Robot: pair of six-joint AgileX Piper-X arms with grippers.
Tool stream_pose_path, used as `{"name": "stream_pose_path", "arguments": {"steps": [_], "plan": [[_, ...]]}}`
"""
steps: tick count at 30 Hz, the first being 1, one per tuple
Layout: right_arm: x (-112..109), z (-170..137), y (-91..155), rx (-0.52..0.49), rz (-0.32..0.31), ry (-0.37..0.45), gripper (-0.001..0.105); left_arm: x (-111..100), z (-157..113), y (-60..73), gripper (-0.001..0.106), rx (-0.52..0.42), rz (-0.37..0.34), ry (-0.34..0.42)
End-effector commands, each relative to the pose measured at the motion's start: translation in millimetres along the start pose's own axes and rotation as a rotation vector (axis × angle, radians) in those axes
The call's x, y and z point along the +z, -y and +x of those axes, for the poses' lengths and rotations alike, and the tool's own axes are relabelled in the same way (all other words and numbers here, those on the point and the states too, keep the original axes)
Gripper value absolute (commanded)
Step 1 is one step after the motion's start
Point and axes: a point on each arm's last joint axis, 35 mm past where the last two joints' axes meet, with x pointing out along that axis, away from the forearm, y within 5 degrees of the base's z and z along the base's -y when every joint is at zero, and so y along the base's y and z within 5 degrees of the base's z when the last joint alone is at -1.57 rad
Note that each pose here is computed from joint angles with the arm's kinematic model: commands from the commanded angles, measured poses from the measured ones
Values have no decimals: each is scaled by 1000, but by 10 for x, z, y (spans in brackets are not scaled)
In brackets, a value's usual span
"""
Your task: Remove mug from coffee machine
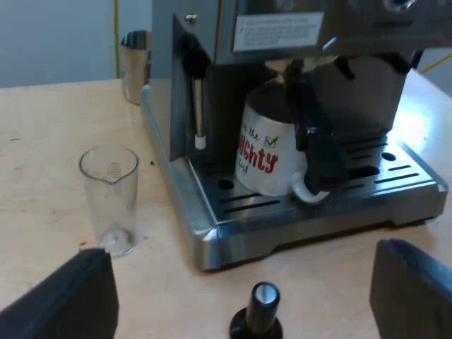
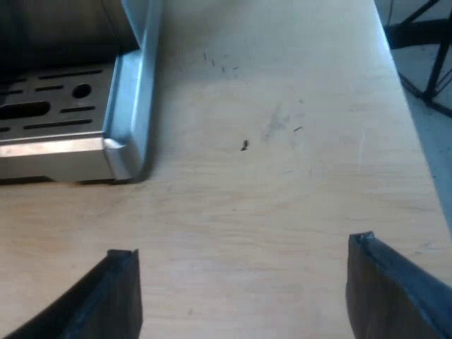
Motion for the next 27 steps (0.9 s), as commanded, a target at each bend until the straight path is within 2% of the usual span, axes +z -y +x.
{"name": "stream_pose_path", "arguments": {"steps": [1,4,9,14,22,27], "plan": [[142,-23,5,60,-43,28,63,78,27,28,77,-46,1,17],[282,0,11,109,-103,16,63,110,115,39,77,-91,10,-16],[485,28,-11,197,-161,25,63,151,248,59,77,-138,21,-55],[655,132,-83,286,-222,58,63,225,402,95,77,-187,39,-58],[795,350,-351,454,-333,59,63,219,661,167,77,-258,79,-144],[883,476,-553,494,-384,72,63,202,781,197,77,-283,138,-177]]}}
